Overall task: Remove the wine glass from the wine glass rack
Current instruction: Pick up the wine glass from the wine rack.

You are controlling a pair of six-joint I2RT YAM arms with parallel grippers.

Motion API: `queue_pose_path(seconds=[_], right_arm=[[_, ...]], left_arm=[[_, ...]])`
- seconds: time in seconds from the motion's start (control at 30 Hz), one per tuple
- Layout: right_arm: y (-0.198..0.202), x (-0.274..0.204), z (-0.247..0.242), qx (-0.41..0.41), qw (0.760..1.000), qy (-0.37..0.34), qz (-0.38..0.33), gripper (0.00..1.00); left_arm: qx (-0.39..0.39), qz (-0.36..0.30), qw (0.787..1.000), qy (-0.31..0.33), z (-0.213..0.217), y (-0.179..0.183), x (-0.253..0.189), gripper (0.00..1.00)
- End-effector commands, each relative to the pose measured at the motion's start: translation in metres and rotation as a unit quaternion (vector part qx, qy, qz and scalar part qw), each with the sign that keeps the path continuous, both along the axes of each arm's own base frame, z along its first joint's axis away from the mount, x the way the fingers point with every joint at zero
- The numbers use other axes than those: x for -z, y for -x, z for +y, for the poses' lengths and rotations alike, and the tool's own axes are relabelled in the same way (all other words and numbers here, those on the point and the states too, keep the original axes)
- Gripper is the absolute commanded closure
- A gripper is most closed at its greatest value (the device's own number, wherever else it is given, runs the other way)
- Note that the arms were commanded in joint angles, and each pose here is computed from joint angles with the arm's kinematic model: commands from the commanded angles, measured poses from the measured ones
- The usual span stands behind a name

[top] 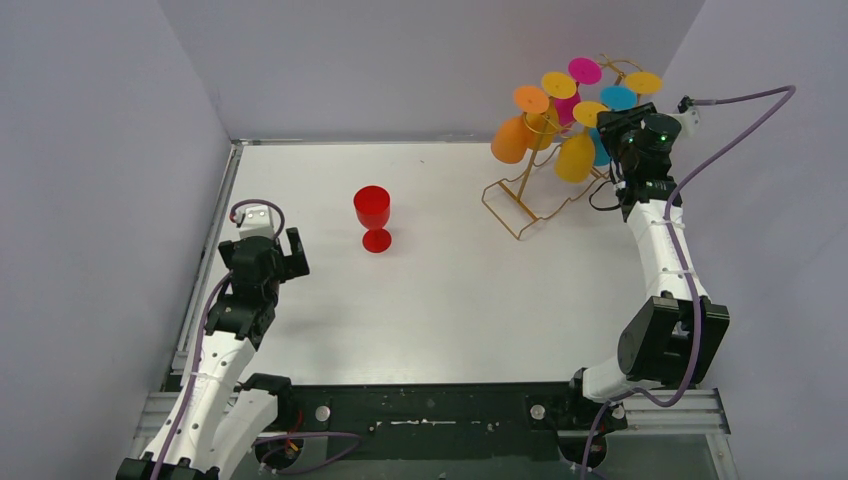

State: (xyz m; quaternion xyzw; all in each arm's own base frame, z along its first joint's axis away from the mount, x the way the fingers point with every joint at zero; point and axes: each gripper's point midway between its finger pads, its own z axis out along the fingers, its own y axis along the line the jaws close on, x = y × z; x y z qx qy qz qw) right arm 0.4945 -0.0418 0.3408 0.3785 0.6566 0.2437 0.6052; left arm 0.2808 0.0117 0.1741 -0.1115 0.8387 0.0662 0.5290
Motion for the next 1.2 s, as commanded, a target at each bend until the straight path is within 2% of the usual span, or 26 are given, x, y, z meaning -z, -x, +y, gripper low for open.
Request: queue_pose_path(seconds=[0.0, 0.17, 0.3, 0.67, 0.8, 0.97, 1.17], right_arm=[[0.004, -0.032, -0.001, 0.006, 0.999, 0.008, -0.046, 0.78], [0.007, -0.033, 0.0, 0.003, 0.999, 0.005, -0.045, 0.79], [0.009, -0.035, 0.002, 0.0, 0.999, 0.002, -0.044, 0.68], [0.013, -0.032, 0.008, -0.013, 0.999, -0.011, -0.042, 0.76], [0.016, -0.039, 0.009, -0.015, 0.999, -0.008, -0.047, 0.69], [0.016, -0.038, 0.009, -0.016, 0.999, -0.011, -0.045, 0.79], [0.021, -0.04, 0.01, -0.015, 0.999, -0.013, -0.048, 0.72]], left_arm=[[0.013, -0.021, 1.0, 0.001, -0.004, -0.008, -0.007, 0.03], [0.012, -0.022, 1.0, 0.001, -0.004, -0.008, -0.008, 0.03], [0.012, -0.022, 1.0, 0.0, -0.003, -0.007, -0.008, 0.03], [0.011, -0.026, 1.0, 0.0, -0.003, -0.007, -0.01, 0.03], [0.01, -0.031, 0.999, 0.001, -0.002, -0.005, -0.012, 0.03], [0.016, -0.024, 1.0, 0.002, -0.005, -0.007, -0.01, 0.03], [0.013, -0.033, 0.999, 0.002, -0.004, -0.006, -0.012, 0.03]])
